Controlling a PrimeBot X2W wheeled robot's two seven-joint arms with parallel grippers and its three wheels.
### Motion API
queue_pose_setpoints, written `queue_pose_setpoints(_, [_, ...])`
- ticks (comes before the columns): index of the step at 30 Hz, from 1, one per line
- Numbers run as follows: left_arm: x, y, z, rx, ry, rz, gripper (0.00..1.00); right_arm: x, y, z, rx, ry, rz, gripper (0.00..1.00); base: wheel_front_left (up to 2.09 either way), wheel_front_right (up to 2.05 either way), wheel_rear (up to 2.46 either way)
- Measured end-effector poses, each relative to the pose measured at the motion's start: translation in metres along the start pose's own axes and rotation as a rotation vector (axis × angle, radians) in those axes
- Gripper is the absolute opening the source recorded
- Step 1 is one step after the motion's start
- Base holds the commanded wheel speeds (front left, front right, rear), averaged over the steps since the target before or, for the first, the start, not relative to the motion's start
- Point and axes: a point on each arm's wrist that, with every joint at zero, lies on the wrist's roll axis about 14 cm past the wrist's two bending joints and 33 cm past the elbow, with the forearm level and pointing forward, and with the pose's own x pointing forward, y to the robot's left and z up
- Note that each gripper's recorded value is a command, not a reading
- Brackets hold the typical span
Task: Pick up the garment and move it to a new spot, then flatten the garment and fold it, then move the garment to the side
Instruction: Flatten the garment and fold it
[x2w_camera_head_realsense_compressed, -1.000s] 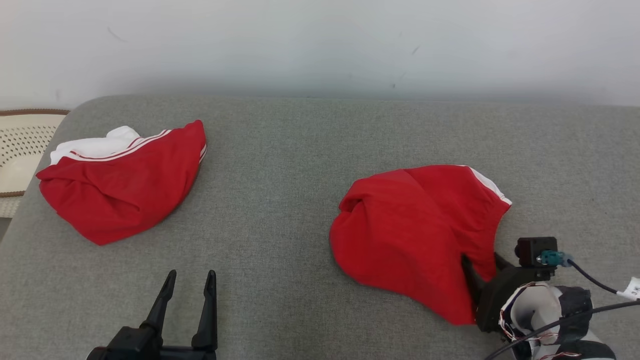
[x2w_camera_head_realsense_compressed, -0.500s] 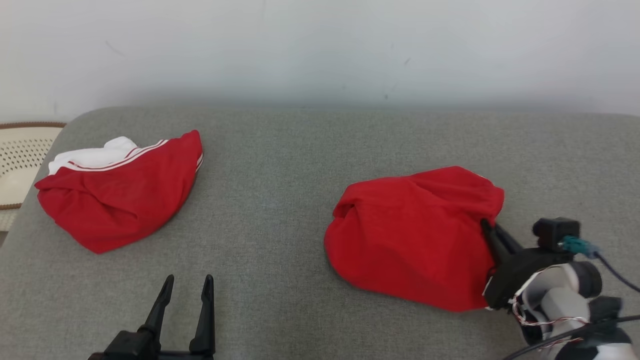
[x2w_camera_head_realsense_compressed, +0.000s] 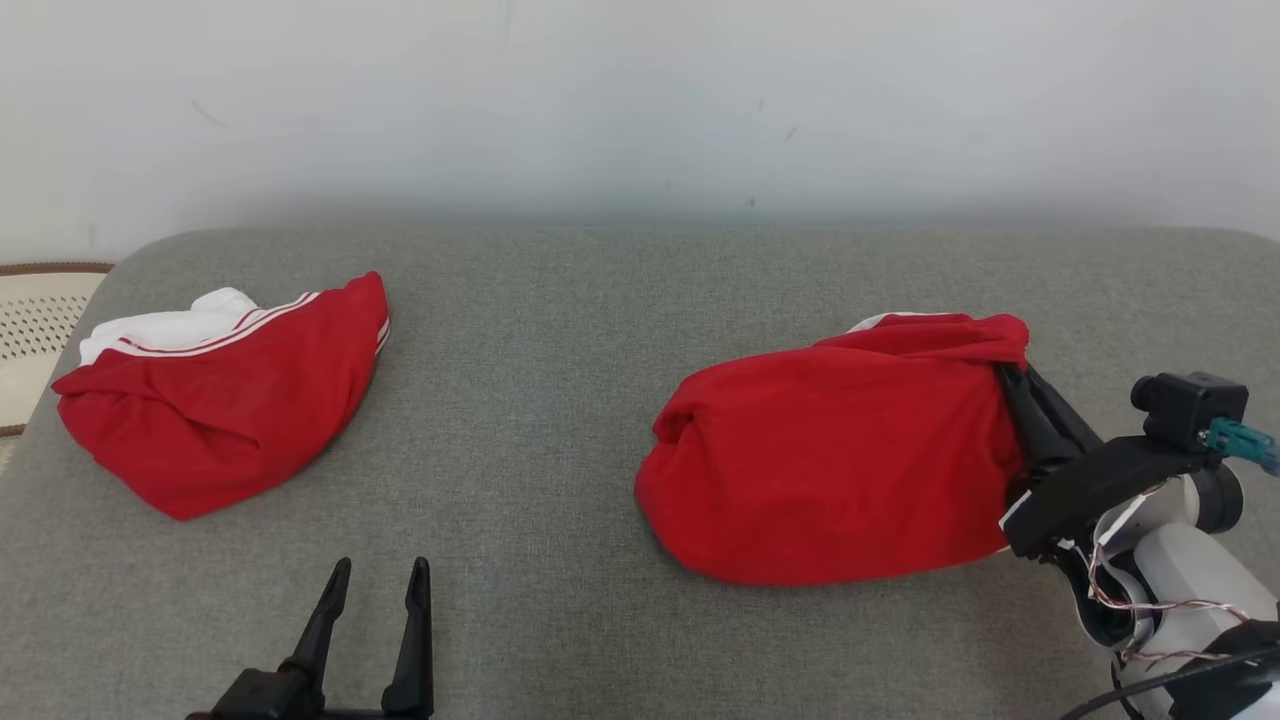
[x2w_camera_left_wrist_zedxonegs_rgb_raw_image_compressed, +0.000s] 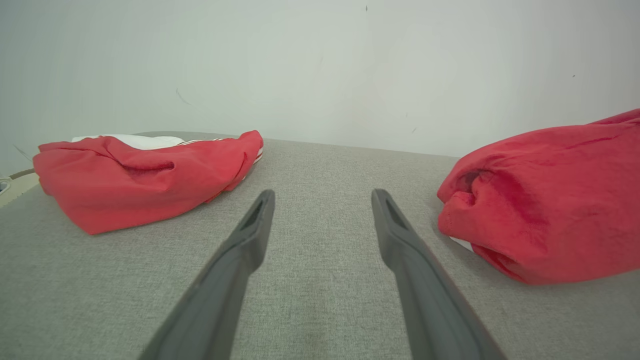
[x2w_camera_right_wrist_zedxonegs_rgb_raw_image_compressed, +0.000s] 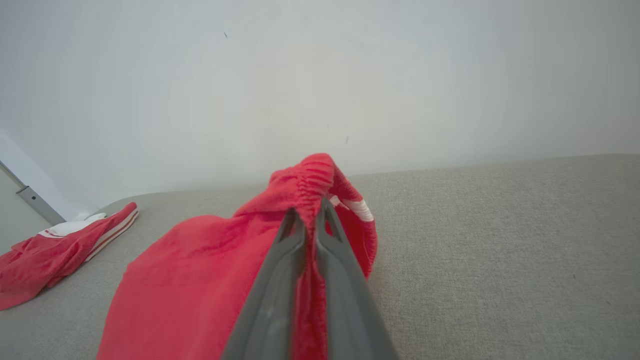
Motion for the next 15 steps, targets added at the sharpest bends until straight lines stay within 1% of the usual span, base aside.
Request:
queue_pose_setpoints(4, [0.000,0.000,-0.002,0.000,0.005,0.000,1.00,0.009,0.005,0.003,-0.009,0.017,0.015,0.00,0.00,0.00,0.00])
queue_pose_setpoints(11, [0.001,0.003,-0.003,0.003,0.009,0.006,1.00,0.043,0.019,0.016,-0.042,0.041,0.041,0.00,0.00,0.00,0.00])
queue_pose_setpoints(15, [0.003,0.007,-0.004,0.000,0.012,0.019,1.00,0.065,0.021,0.022,-0.069,0.057,0.041,0.00,0.00,0.00,0.00])
